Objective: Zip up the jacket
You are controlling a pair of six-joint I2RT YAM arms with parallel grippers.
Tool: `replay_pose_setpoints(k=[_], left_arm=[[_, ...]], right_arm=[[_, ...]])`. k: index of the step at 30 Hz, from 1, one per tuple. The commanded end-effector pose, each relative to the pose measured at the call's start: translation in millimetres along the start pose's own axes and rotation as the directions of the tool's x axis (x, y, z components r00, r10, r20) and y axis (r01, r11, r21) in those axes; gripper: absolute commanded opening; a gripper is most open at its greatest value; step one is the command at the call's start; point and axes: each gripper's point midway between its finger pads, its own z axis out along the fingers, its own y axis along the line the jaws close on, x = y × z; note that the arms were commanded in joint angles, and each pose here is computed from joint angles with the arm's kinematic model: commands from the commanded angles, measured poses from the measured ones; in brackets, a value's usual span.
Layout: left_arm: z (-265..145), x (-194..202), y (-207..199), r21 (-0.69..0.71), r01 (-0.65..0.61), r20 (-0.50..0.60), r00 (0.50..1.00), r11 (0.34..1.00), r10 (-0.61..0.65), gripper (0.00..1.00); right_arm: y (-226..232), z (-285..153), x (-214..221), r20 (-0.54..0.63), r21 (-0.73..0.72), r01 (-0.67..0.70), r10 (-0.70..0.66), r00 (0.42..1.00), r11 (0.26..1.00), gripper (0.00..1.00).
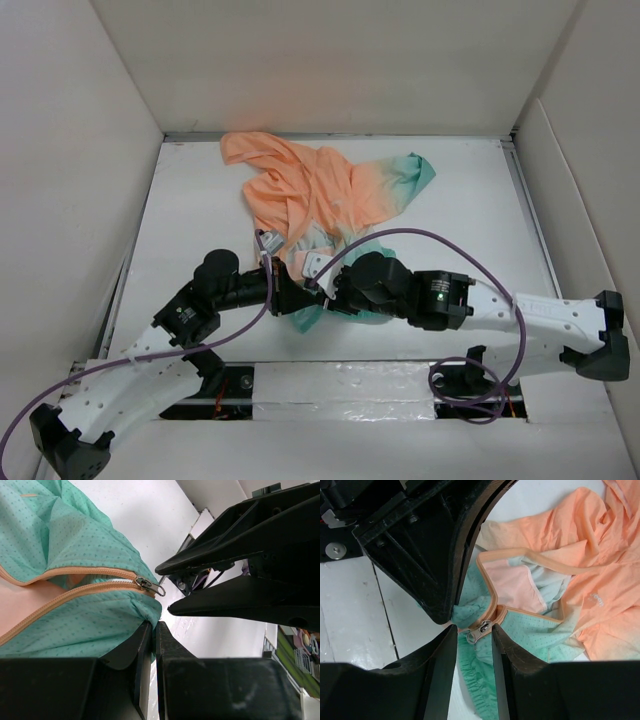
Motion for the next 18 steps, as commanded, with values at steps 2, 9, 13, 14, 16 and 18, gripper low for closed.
replay_pose_setpoints(k=[2,9,13,14,16,18], left_arm=[[-4,-14,-18,0.062,-0.061,0.043,0.997,0.996,0.059,0.0],[-5,-15,-19,0.063,-0.064,0.047,0.997,0.996,0.061,0.0],[-5,-15,-19,0.062,-0.062,0.048,0.997,0.996,0.059,0.0],[-5,-15,-19,0.063,-0.062,0.047,0.997,0.996,0.059,0.0],[-5,-14,-20,0.065,-0.062,0.044,0.997,0.996,0.059,0.0],[-5,-14,-20,0.067,-0.062,0.044,0.997,0.996,0.06,0.0]], right_arm=[[-7,-4,-20,0.039,0.026,0.006,-0.007,0.999,1.0,0.38],[-8,-4,-14,0.013,0.031,0.0,0.0,1.0,1.0,0.38],[-10,-6,-12,0.011,0.05,-0.004,0.003,1.0,0.999,0.37],[-11,-6,-11,0.009,0.052,-0.004,0.003,1.0,0.999,0.37],[-13,-5,-10,0.003,0.064,-0.003,0.003,1.0,0.998,0.36],[-13,-5,-11,0.0,0.068,-0.002,0.002,1.0,0.998,0.36]])
